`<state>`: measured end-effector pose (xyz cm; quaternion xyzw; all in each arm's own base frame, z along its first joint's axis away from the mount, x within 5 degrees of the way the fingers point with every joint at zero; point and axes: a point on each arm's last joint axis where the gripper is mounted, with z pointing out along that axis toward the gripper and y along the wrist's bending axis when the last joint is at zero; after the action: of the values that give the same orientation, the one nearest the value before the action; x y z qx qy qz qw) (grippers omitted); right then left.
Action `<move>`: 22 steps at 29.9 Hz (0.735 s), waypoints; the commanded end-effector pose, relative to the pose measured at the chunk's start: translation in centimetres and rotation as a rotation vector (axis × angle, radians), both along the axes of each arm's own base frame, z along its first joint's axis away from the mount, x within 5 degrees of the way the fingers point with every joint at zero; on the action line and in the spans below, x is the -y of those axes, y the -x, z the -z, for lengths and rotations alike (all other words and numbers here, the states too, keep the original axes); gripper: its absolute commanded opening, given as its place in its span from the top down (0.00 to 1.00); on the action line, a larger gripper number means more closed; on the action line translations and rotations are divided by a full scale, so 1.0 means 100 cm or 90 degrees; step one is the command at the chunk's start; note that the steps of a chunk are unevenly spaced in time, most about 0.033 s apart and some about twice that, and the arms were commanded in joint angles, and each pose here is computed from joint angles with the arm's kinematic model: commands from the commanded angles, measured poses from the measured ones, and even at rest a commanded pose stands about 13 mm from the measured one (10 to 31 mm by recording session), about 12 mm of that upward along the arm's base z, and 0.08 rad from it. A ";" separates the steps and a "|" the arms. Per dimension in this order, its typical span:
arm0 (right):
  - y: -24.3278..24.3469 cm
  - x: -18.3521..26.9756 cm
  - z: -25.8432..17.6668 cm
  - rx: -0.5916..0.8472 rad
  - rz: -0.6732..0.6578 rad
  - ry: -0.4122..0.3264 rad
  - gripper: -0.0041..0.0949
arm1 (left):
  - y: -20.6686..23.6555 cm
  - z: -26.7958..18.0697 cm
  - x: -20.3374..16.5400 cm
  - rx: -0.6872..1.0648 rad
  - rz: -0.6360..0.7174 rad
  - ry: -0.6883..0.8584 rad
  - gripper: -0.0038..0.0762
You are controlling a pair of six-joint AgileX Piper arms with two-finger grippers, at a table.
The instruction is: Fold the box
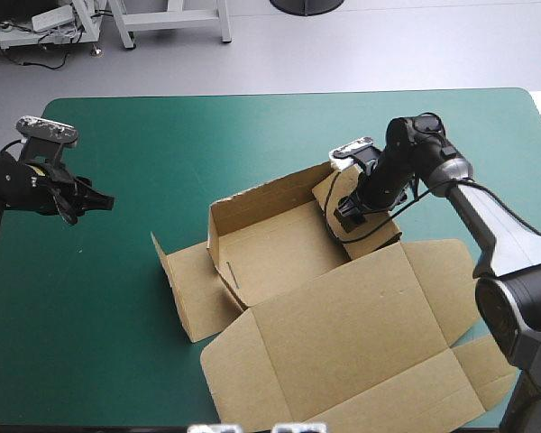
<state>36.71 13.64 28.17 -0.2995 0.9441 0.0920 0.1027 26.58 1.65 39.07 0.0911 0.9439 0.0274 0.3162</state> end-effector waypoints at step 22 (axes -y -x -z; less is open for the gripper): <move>-0.007 -0.007 -0.008 0.013 -0.014 -0.013 0.98 | 0.005 -0.022 0.003 0.087 -0.006 0.012 0.56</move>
<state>38.10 14.21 25.20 -0.2973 0.9482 0.0773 0.0814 26.66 1.63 39.17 0.0873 0.9420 0.0259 0.3231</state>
